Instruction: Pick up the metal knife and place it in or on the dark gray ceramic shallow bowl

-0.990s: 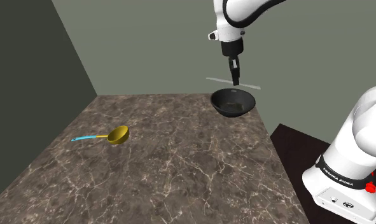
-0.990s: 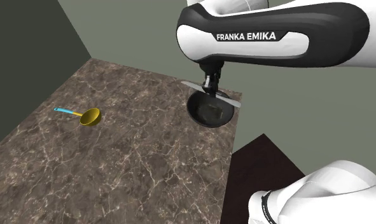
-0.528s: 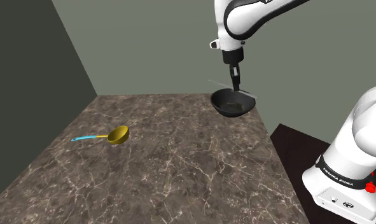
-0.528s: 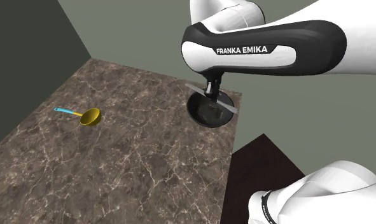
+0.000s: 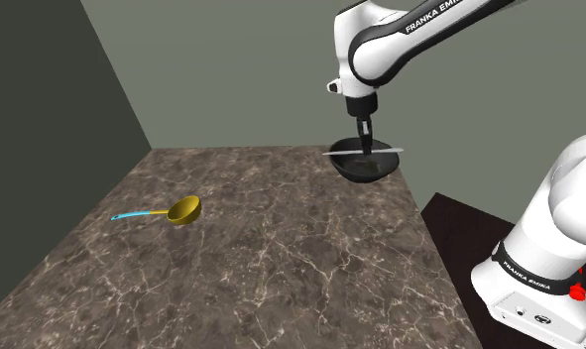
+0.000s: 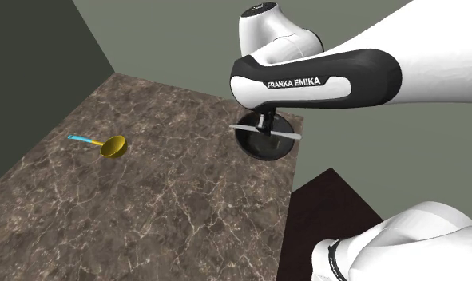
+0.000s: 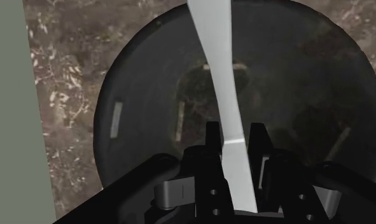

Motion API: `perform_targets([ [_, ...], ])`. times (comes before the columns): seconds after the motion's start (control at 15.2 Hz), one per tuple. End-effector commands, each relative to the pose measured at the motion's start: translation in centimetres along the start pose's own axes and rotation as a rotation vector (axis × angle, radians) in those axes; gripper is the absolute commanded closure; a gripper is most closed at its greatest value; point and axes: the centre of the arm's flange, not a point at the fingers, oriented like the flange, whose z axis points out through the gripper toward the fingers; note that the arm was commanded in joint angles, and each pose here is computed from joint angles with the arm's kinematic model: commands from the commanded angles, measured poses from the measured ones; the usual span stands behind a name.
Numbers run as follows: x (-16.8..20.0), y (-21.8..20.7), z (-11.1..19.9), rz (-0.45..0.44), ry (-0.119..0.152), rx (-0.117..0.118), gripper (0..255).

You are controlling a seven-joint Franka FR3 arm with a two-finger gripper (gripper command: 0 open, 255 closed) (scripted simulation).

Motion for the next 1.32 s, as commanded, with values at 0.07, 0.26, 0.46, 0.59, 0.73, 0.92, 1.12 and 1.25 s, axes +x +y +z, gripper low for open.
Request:
perform_targets([
  [0.07, 0.2, -0.1, 0.5, 0.000, 0.000, 0.000, 255],
  [0.26, 0.2, -0.1, 0.5, 0.000, 0.000, 0.000, 255],
  [0.46, 0.2, -0.1, 0.5, 0.000, 0.000, 0.000, 255],
  [0.59, 0.2, -0.1, 0.6, 0.000, 0.000, 0.000, 0],
  [0.73, 0.2, -0.2, 0.6, 0.000, 0.000, 0.000, 0],
  [0.92, 0.2, -0.1, -0.8, 0.000, 0.000, 0.000, 0],
  [1.12, 0.2, -0.1, -4.5, 0.000, 0.000, 0.000, 0],
  [1.25, 0.2, -0.1, -4.5, 0.000, 0.000, 0.000, 0],
])
